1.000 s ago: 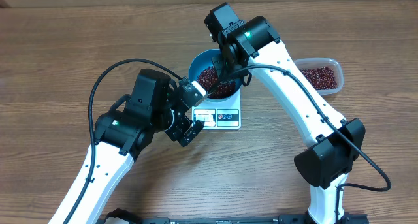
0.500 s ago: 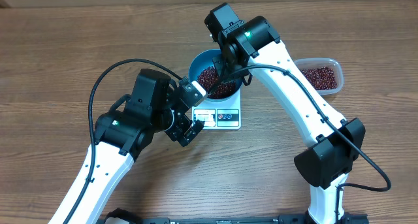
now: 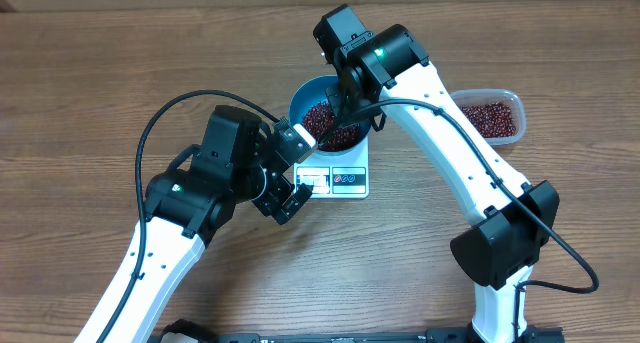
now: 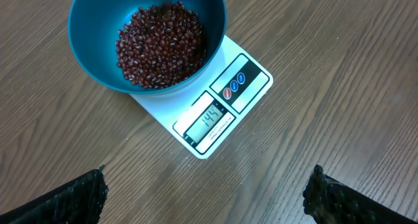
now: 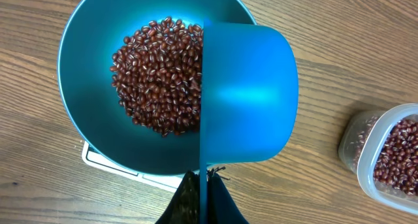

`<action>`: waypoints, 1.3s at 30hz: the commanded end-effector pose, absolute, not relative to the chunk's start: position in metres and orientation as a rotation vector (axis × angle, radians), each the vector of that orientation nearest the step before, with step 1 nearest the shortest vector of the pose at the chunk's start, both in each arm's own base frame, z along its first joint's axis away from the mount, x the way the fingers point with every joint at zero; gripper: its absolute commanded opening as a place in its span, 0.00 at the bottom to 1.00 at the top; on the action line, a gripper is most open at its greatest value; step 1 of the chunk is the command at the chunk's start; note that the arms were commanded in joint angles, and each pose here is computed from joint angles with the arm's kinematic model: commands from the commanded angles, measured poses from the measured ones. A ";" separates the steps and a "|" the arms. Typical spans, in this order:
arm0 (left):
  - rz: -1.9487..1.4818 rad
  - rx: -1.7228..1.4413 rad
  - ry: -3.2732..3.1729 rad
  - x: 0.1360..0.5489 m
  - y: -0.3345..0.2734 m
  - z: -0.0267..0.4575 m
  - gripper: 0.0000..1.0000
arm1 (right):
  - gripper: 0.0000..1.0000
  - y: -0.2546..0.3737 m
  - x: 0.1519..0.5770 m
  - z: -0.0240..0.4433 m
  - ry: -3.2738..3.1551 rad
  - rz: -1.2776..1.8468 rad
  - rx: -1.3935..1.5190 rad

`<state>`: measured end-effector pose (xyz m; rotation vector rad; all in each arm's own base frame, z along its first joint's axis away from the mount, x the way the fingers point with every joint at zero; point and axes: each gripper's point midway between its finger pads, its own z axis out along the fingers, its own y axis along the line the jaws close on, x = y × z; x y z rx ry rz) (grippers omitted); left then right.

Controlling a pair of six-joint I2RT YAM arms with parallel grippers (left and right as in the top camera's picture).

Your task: Scoop item into bowl and weigh 150g on scale

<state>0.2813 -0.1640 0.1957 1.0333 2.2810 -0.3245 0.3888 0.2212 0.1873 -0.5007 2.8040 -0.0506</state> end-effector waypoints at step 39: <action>-0.326 1.018 2.280 0.283 -0.163 0.198 1.00 | 0.04 0.222 0.388 0.219 2.723 -0.037 -0.499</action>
